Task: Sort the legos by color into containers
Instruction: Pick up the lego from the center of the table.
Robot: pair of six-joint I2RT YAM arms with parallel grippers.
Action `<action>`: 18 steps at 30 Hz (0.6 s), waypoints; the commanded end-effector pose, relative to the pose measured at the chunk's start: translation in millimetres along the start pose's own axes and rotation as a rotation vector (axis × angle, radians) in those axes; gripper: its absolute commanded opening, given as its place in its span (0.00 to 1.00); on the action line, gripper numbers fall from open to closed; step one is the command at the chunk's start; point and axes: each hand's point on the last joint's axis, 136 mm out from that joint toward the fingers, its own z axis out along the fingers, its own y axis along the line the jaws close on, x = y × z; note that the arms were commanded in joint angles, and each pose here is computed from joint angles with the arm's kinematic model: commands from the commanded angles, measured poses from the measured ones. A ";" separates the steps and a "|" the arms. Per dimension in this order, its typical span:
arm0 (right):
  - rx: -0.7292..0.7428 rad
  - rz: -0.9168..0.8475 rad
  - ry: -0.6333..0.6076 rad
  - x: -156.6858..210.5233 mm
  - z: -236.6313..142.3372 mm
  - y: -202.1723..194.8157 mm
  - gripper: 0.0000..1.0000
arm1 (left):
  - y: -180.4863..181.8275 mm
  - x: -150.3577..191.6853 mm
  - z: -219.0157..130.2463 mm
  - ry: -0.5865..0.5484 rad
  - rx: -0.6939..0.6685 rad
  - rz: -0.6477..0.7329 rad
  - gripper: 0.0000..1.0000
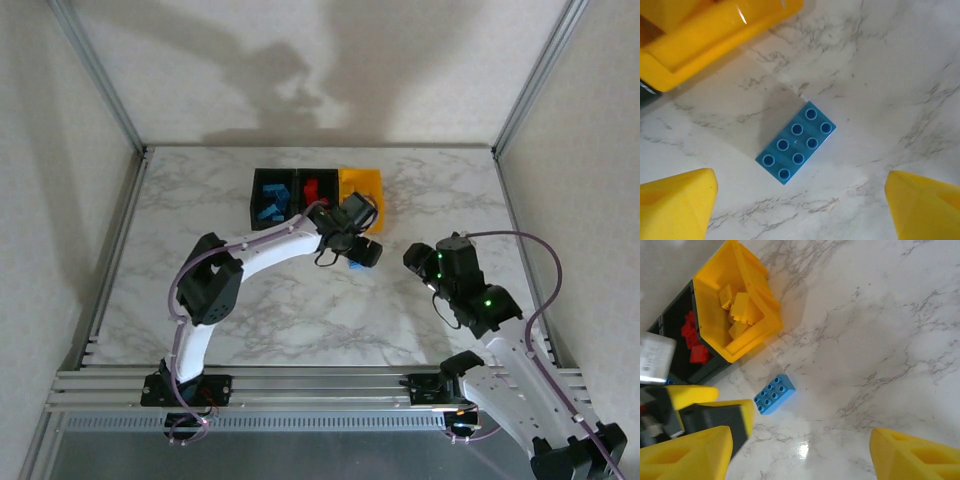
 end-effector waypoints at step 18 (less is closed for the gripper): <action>0.061 0.007 0.027 16.0 2.8 -26.0 0.75 | 1.6 25.0 67.4 0.132 -0.090 0.143 0.69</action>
